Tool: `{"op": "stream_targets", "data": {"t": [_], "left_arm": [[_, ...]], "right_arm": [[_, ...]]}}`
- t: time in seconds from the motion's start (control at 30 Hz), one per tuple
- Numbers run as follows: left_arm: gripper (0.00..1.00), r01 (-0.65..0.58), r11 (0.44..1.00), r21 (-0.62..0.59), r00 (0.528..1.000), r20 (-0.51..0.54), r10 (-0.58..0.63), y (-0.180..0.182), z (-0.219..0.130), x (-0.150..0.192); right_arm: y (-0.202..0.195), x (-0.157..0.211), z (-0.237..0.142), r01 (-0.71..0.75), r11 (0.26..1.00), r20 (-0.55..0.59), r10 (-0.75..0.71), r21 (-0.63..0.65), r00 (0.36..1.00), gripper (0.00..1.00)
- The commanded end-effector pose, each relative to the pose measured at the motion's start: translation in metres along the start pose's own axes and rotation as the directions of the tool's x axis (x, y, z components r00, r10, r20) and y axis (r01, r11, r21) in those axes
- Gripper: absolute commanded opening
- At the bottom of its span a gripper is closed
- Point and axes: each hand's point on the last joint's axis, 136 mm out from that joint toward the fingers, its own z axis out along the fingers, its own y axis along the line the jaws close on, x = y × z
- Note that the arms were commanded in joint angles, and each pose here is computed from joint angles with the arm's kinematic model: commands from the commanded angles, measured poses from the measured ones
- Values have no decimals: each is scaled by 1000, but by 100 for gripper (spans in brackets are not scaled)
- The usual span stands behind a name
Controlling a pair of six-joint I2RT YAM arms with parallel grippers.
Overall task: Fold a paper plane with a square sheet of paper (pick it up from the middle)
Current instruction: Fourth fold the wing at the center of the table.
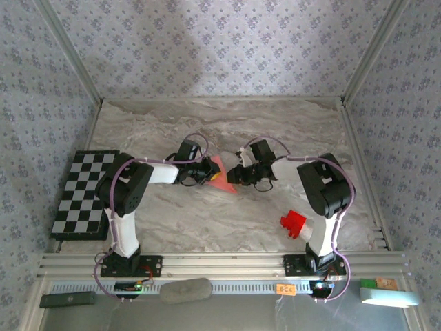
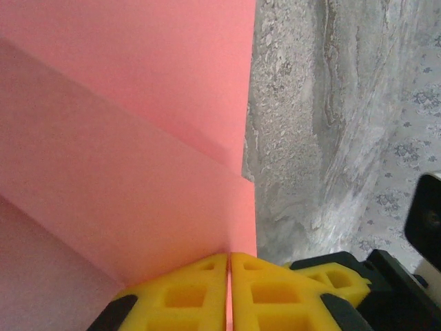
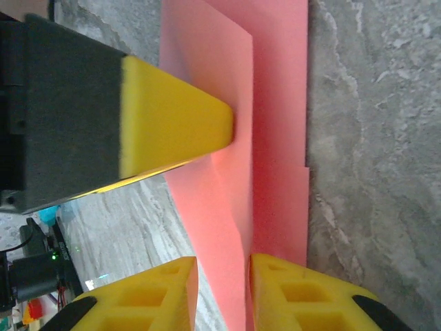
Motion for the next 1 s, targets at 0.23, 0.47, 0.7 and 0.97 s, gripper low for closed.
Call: {"op": "stream_targets", "data": {"t": [0.23, 0.47, 0.7, 0.97], "left_arm": [[10, -31, 999, 30, 999, -10, 32, -12, 0, -3], [11, -34, 999, 34, 999, -13, 34, -13, 0, -3], [11, -31, 999, 33, 999, -13, 31, -13, 0, -3], [11, -30, 999, 29, 999, -11, 31, -12, 0, -3]], "right_arm": [[-4, 8, -11, -34, 998, -19, 35, 57, 999, 29], [-7, 15, -8, -42, 997, -42, 45, 59, 998, 27], [-12, 21, -6, -52, 996, -62, 56, 67, 996, 21], [-19, 26, -1, -68, 995, -79, 74, 77, 994, 16]]}}
